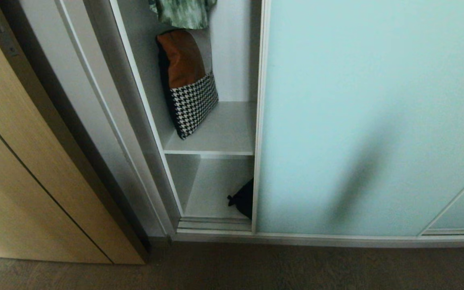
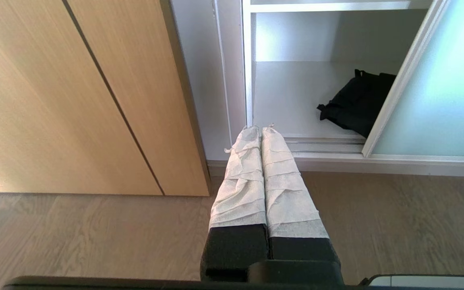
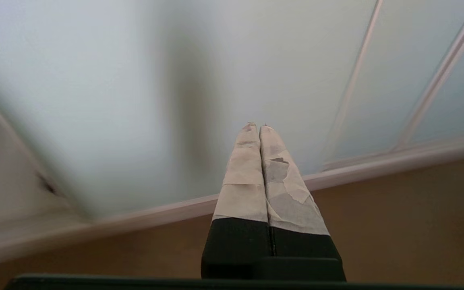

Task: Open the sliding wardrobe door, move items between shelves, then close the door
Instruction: Close the door

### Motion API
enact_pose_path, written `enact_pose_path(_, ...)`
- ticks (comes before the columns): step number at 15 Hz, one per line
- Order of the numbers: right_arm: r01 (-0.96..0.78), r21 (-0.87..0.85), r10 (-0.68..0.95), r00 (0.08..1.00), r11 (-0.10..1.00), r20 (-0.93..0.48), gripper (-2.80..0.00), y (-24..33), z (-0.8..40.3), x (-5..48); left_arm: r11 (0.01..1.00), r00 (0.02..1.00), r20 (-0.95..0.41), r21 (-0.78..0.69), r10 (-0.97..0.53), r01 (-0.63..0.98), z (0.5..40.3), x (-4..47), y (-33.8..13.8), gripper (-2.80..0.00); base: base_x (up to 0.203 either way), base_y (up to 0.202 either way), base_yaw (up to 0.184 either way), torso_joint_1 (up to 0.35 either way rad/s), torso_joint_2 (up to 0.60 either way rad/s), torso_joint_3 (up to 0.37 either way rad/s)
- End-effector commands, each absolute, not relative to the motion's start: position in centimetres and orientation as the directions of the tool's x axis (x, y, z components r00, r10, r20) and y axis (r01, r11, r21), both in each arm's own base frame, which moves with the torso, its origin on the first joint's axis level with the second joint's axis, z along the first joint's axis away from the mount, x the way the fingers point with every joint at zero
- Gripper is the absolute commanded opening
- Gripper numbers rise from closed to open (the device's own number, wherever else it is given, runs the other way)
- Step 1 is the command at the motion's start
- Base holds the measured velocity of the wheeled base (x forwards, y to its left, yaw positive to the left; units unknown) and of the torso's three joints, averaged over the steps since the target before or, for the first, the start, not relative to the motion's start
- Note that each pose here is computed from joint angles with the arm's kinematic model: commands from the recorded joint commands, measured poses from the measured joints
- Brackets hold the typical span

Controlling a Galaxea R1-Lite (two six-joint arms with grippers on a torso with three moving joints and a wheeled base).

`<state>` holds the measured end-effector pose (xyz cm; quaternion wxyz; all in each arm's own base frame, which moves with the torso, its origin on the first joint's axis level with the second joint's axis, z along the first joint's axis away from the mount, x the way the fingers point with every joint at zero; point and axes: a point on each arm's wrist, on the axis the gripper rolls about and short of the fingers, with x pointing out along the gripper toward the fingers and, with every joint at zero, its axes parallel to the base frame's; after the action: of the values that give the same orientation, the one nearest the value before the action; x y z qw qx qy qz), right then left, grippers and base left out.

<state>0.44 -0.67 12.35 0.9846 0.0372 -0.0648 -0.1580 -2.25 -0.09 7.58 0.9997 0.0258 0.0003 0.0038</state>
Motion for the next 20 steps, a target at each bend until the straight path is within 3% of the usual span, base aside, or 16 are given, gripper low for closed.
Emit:
enact_pose_path(1,0.320,-0.035,-0.316,0.945,0.947,0.088,-2.80,-0.6,11.9,0.4,0.999,1.000,0.000,0.052,0.008,-0.008,7.6,-2.3,-0.1,-2.80,0.000,0.000,0.000,0.000,0.00,0.000)
enact_pose_path(7,0.354,0.091,-0.362,0.927,0.931,0.100,-2.80,-0.7,11.6,-0.1,0.999,1.000,-0.002,0.052,0.008,-0.008,7.6,-2.2,-0.1,-2.80,0.000,0.000,0.000,0.000,0.00,0.000)
enact_pose_path(14,-0.017,-0.003,0.017,0.999,1.000,0.036,-2.80,0.0,8.0,-2.4,0.999,1.000,-0.002,0.052,0.008,-0.008,7.6,-2.2,-0.1,-2.80,0.000,0.000,0.000,0.000,0.00,0.000)
enact_pose_path(16,-0.033,-0.084,0.032,0.999,0.996,-0.014,-2.80,0.0,7.5,-2.4,0.999,1.000,0.000,0.051,0.009,-0.009,7.6,-2.3,-0.1,-2.80,0.000,0.000,0.000,0.000,0.00,0.000)
enact_pose_path(20,-0.028,-0.026,0.028,1.000,0.999,0.003,-2.80,0.0,7.5,-2.3,0.999,1.000,-0.001,0.051,0.008,-0.008,7.6,-2.2,-0.1,-2.80,0.000,0.000,0.000,0.000,0.00,0.000)
